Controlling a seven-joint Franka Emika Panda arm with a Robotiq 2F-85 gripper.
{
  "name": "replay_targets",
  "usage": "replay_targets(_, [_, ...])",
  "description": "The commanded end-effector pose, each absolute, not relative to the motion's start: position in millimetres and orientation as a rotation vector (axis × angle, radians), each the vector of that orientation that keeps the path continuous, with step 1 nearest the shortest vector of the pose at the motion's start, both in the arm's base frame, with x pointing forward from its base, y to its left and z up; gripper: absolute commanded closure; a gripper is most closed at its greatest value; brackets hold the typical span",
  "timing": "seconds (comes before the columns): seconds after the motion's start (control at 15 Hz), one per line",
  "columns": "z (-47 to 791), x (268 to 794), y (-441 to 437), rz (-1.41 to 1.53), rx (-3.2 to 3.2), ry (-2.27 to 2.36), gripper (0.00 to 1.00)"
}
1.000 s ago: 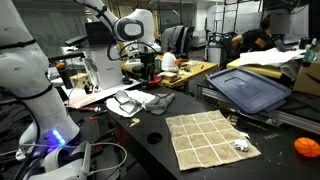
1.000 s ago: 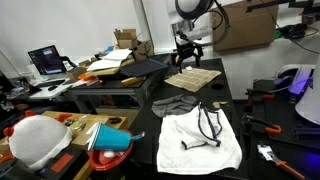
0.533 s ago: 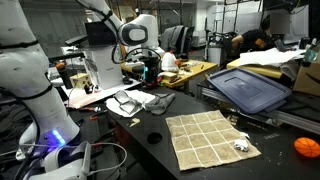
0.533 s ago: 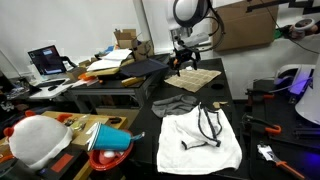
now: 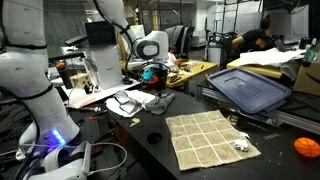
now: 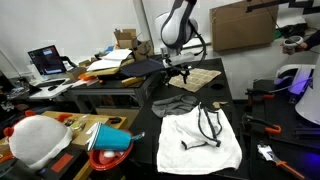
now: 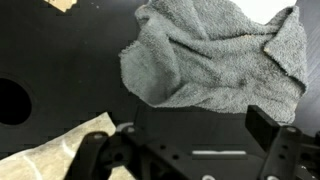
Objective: Pile all the towels
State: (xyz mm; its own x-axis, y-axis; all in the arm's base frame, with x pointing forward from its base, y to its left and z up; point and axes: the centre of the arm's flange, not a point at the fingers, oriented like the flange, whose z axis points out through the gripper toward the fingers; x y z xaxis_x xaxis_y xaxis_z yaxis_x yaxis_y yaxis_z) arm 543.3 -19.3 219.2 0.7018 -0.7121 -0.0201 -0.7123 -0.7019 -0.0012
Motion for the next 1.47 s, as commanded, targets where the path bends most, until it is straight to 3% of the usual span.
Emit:
replay_targets(0.0, [182, 581, -6, 0.021, -2.849, 1.197, 0.00])
replay_targets(0.47, [116, 605, 23, 0.044, -2.875, 1.098, 0.00])
replay_targets(0.6, [100, 605, 26, 0.074, -2.913, 1.043, 0.28])
replay_targets(1.13, [138, 579, 30, 0.123, -2.909, 0.983, 0.88])
replay_targets(1.27, [162, 562, 35, 0.156, -2.893, 0.981, 0.99])
replay_targets(1.4, [193, 543, 48, 0.192, -2.876, 0.968, 1.00])
